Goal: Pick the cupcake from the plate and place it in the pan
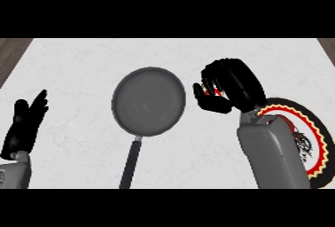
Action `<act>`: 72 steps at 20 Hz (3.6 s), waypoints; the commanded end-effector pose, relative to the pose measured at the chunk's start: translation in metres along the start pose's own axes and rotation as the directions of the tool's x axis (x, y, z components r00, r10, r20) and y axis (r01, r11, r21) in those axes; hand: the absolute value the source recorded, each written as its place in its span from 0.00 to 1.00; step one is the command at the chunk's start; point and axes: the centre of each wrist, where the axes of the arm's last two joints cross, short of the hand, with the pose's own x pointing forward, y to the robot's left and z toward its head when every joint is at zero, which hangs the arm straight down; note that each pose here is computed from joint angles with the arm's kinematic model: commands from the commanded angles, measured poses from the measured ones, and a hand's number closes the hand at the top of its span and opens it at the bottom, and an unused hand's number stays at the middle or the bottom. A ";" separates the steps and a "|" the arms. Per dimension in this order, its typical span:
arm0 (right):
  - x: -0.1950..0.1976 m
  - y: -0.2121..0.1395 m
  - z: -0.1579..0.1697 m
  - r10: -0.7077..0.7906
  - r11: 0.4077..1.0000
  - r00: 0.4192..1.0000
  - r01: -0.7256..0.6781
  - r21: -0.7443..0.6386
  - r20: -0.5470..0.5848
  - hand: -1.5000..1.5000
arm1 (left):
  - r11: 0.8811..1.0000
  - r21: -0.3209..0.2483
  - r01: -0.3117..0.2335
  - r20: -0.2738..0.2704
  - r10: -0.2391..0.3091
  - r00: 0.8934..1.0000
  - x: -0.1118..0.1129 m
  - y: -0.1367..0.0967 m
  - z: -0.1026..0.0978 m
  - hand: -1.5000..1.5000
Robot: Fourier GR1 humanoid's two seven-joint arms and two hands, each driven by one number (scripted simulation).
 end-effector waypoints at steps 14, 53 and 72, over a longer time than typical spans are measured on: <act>0.015 0.093 -0.095 -0.091 0.992 0.986 0.103 0.078 -0.137 1.00 | 0.998 -0.057 0.015 0.031 -0.014 0.999 0.015 -0.018 -0.009 0.50; -0.054 0.080 -0.090 -0.650 0.743 0.748 0.591 -0.314 -0.132 0.00 | 1.000 -0.006 -0.003 0.019 0.003 1.000 0.007 0.000 -0.012 0.50; -0.211 -0.065 0.003 -0.641 0.764 0.755 0.611 -0.206 -0.137 0.00 | 1.000 -0.011 -0.016 -0.015 0.016 1.000 -0.009 -0.001 -0.011 0.50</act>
